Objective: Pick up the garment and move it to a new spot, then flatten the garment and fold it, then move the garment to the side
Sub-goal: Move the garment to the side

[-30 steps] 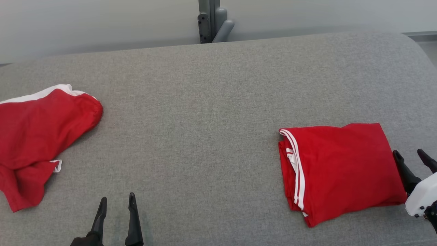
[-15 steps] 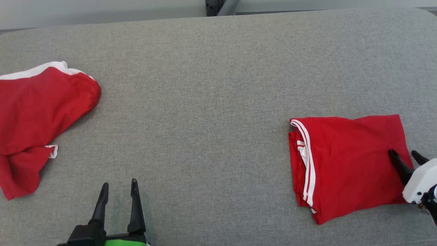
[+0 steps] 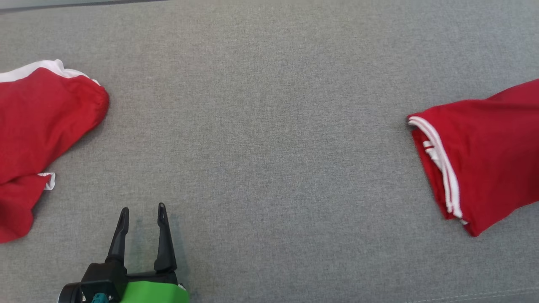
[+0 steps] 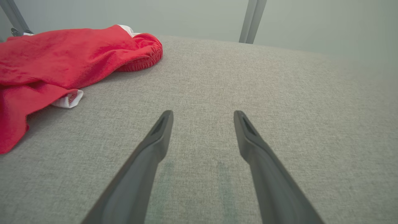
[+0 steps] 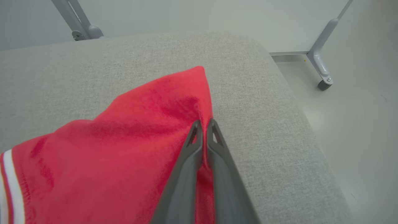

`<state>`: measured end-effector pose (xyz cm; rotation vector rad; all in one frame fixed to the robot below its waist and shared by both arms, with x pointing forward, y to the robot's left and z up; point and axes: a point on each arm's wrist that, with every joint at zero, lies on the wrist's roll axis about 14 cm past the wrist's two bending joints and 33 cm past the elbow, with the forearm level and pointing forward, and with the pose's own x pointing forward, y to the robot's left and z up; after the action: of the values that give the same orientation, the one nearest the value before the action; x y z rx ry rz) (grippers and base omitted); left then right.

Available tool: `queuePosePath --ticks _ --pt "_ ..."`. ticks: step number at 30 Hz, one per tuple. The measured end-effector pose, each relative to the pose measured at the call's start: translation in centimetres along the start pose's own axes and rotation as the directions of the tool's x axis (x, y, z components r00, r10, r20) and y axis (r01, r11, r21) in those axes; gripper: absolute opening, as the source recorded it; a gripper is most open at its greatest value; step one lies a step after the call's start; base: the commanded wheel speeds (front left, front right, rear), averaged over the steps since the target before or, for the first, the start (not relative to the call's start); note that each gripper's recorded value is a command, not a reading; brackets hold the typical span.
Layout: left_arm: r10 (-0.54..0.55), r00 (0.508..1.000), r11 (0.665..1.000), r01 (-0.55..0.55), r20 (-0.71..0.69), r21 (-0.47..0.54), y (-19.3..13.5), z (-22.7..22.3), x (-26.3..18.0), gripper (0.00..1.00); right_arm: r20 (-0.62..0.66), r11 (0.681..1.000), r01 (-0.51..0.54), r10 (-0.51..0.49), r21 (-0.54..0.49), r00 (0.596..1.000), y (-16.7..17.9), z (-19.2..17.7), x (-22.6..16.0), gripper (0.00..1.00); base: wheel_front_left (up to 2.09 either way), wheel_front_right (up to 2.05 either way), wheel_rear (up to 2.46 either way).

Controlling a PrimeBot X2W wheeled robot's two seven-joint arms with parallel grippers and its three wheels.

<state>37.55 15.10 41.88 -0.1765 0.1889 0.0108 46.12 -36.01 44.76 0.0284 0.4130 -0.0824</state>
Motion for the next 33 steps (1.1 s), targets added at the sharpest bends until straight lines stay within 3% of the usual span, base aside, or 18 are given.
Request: queuePosePath --ticks 8,22,23,24,25,33 --pt "-0.005 1.0 1.0 0.006 -0.024 0.026 0.1 -0.9 0.8 1.0 -0.012 0.981 0.184 -0.185 -0.059 0.983 -6.3 1.2 1.3 0.0 0.0 0.0 0.0" --pt "0.01 0.999 0.999 -0.009 -0.037 0.032 0.6 -1.3 0.3 1.0 -0.03 0.942 0.335 -0.336 -0.029 0.941 -9.7 -0.4 1.7 0.0 0.0 0.0 0.0" --pt "0.008 0.999 0.999 -0.007 -0.038 0.031 0.5 -1.3 0.3 1.0 -0.026 0.938 0.346 -0.347 -0.035 0.937 -10.0 -0.4 1.5 0.05 0.0 0.0 0.0" --pt "0.007 0.999 1.0 -0.006 -0.039 0.031 0.4 -1.3 0.2 1.0 -0.012 0.934 0.356 -0.357 -0.038 0.934 -10.3 -0.2 1.3 0.49 0.0 0.0 0.0" --pt "0.009 0.999 0.999 -0.008 -0.039 0.031 0.5 -1.3 0.2 1.0 0.002 0.93 0.365 -0.365 -0.048 0.931 -10.5 0.0 1.1 1.0 0.0 0.0 0.0" --pt "-0.006 1.0 1.0 0.007 -0.02 0.029 0.0 -0.7 -0.1 1.0 0.092 0.922 0.382 -0.376 -0.059 0.922 -10.7 2.3 0.4 1.0 0.0 0.0 0.0"
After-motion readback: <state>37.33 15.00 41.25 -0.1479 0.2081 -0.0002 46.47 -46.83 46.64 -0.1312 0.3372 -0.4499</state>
